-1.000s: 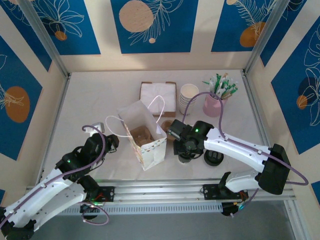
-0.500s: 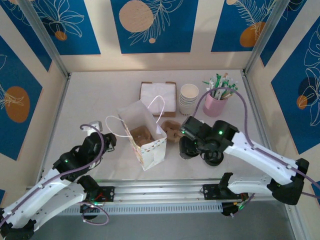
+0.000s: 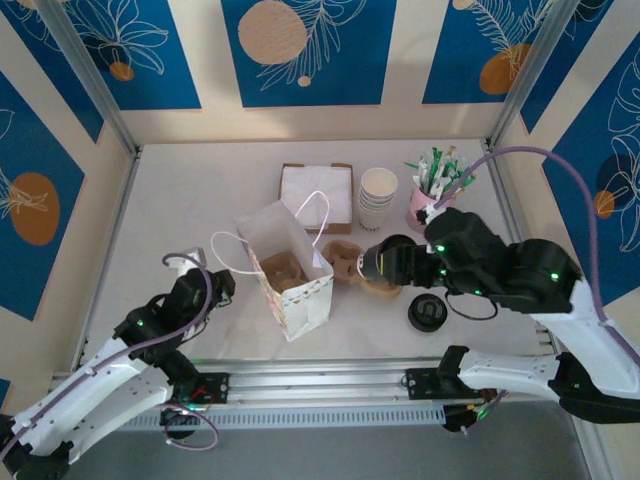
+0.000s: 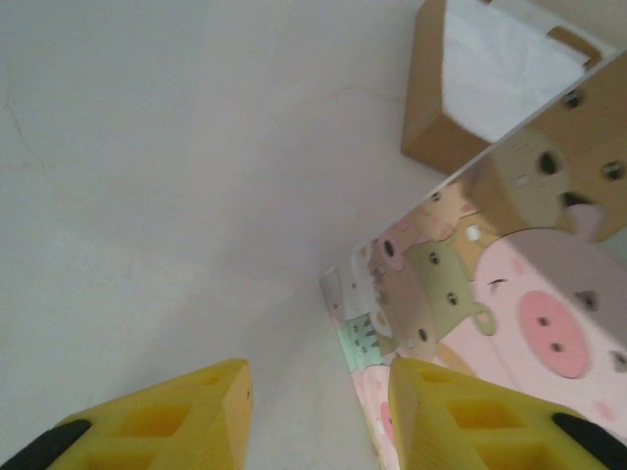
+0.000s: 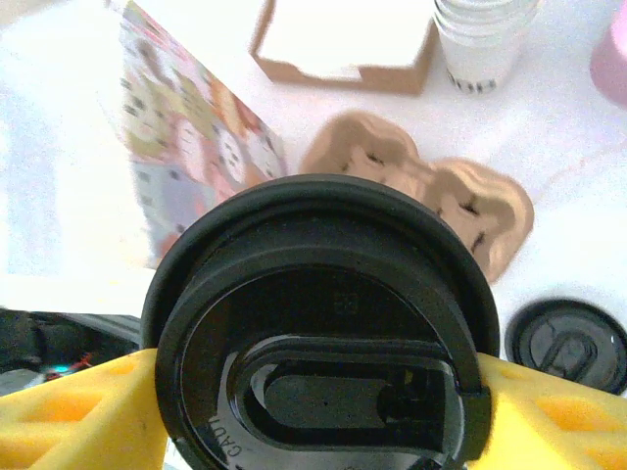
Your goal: Pack the takeout coffee
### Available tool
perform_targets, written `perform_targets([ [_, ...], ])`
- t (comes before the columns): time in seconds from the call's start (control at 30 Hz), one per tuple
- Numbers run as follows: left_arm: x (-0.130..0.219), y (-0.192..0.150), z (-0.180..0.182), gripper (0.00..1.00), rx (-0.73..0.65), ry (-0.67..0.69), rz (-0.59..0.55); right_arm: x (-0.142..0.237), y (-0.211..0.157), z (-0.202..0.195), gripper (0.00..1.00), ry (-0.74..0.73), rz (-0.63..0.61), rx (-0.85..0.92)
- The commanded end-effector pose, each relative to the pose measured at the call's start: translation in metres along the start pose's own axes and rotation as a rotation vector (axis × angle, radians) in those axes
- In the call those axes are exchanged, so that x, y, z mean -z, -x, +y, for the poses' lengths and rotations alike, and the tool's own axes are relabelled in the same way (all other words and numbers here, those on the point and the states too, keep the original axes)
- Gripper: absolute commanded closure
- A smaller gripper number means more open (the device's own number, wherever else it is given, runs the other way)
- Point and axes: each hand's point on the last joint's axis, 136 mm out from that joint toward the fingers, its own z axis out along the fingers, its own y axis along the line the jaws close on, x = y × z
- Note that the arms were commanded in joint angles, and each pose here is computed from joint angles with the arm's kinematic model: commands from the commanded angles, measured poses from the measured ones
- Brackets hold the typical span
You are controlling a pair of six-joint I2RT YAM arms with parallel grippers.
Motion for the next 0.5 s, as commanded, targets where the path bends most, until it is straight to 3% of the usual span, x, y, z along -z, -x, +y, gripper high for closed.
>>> perform_targets([
  [0.0, -0.012, -0.002, 0.001, 0.59, 0.118, -0.014, 0.049, 0.022, 0.021, 0.009, 0.30, 0.056, -0.098, 0.078],
  [0.17, -0.035, 0.005, 0.009, 0.60, 0.266, -0.049, 0.096, 0.037, 0.044, 0.037, 0.31, 0.179, -0.186, 0.131],
  [0.3, -0.060, 0.019, 0.018, 0.59, 0.378, -0.073, 0.104, 0.031, 0.052, 0.065, 0.31, 0.245, -0.182, 0.178],
  [0.47, -0.092, 0.048, 0.006, 0.59, 0.385, -0.157, 0.111, 0.031, 0.065, 0.097, 0.31, 0.301, -0.200, 0.241],
])
